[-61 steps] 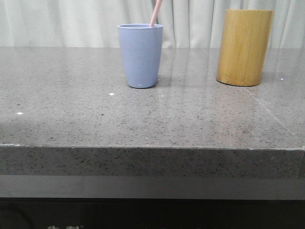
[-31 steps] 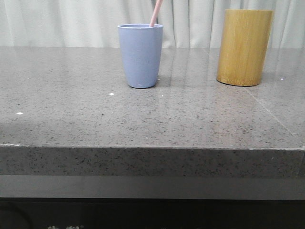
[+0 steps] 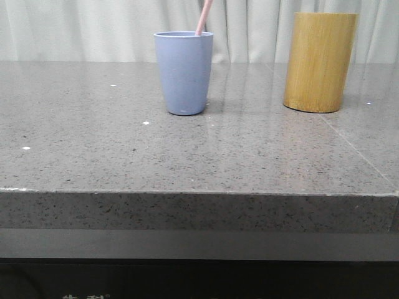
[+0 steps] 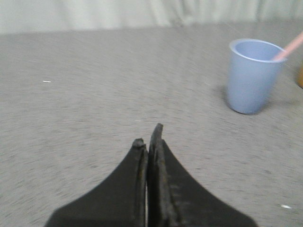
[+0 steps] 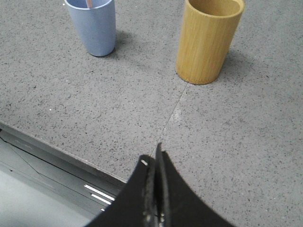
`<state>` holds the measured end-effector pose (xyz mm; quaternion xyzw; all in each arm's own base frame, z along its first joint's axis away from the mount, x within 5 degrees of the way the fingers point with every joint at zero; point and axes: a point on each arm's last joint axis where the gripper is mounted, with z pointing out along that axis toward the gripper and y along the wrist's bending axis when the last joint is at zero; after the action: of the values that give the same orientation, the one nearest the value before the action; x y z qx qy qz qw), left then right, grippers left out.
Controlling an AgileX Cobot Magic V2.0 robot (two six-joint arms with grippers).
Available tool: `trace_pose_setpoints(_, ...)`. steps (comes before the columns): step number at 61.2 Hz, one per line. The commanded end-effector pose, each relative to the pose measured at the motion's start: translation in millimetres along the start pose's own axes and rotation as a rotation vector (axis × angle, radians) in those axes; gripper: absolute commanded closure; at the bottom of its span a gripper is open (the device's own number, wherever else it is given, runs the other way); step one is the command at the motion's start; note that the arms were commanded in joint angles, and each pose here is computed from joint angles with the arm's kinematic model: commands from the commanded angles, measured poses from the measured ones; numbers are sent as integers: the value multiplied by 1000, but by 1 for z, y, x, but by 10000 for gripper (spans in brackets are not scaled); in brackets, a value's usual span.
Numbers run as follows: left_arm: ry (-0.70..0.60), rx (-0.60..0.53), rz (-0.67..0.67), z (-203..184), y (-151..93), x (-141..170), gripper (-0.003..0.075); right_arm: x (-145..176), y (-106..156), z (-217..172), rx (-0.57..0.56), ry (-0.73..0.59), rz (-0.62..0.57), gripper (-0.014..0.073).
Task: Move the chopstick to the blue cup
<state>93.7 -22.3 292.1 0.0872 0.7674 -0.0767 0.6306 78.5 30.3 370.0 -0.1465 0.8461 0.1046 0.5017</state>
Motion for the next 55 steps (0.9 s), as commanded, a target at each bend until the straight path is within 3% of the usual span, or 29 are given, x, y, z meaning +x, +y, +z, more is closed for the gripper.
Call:
trace_pose_setpoints(1,-196,-64,-19,-13,5,8,739,-11,0,-5,4,-84,3,663)
trace_pose_setpoints(12,-270,-146,-71,-23,10,58,739,-11,0,-5,4,-84,3,663)
trace_pose_setpoints(24,-282,-166,-94,-24,11,86,739,-11,0,-5,4,-84,3,663)
trace_pose_setpoints(55,-301,-156,-91,-26,10,88,739,-11,0,-5,5,-83,3,663)
